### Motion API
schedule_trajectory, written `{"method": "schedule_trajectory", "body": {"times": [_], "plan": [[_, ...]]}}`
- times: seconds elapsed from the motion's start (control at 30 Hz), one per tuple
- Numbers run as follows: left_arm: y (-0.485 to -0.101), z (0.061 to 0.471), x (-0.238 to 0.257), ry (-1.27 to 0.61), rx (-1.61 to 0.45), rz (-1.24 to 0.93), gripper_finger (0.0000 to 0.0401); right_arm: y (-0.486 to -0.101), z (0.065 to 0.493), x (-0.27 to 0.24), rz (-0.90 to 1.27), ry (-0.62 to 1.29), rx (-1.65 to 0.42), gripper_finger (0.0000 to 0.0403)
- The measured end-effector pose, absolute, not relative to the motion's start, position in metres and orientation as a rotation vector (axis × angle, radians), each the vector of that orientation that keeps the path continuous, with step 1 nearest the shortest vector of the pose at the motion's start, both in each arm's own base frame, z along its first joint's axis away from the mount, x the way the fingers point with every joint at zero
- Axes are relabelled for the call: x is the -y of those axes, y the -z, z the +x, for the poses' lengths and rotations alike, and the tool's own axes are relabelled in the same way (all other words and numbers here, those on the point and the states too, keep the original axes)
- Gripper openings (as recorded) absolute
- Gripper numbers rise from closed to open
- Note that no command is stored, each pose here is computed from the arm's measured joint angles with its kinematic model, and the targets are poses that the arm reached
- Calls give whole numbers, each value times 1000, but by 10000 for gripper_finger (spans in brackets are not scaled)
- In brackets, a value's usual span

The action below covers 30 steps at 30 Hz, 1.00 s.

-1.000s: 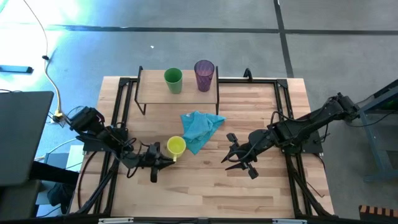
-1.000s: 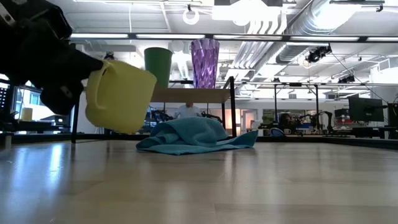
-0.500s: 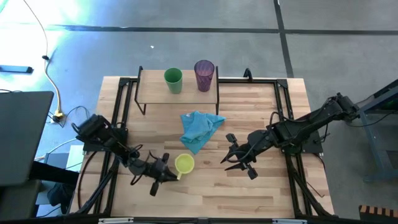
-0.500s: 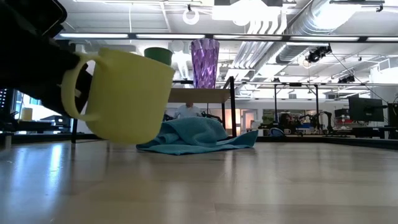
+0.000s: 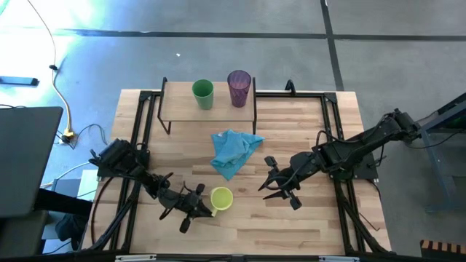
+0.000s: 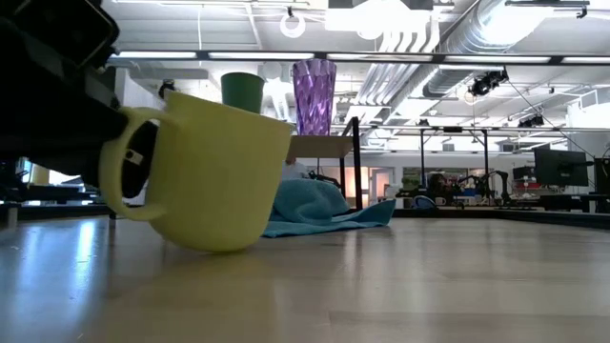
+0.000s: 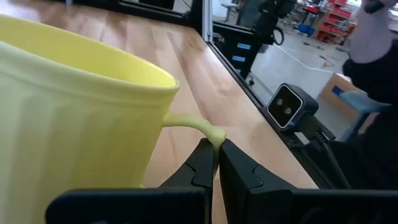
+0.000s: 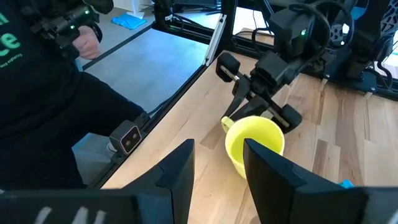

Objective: Stack small to large cups/mugs on shelf
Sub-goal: Put the yellow mug on the shelf

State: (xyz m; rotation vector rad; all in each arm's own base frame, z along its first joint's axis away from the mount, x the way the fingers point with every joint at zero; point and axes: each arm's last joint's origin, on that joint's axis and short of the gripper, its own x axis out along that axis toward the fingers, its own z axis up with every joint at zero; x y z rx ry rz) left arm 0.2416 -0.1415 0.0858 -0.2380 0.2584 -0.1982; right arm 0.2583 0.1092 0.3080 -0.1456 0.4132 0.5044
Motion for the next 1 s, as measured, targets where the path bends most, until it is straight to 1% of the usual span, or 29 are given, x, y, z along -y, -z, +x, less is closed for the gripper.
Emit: {"method": "schedule_trajectory", "body": {"times": [0.3,0.4,0.67,0.77,0.87,1.0], "plan": [[-86,249,135,223,-273,-247,5,-307,258,-109,-128,-500,-424,128],[-86,249,135,222,-273,-247,21,-307,258,-109,-128,-500,-426,128],[-84,249,133,174,-283,-262,92,-307,258,-109,-129,-500,-425,128],[-84,249,133,169,-291,-260,113,-307,258,-109,-129,-500,-425,128],[-82,248,133,170,-303,-260,127,-307,258,-109,-126,-500,-426,128],[-78,247,134,191,-356,-289,130,-306,257,-109,-122,-498,-448,128]]}}
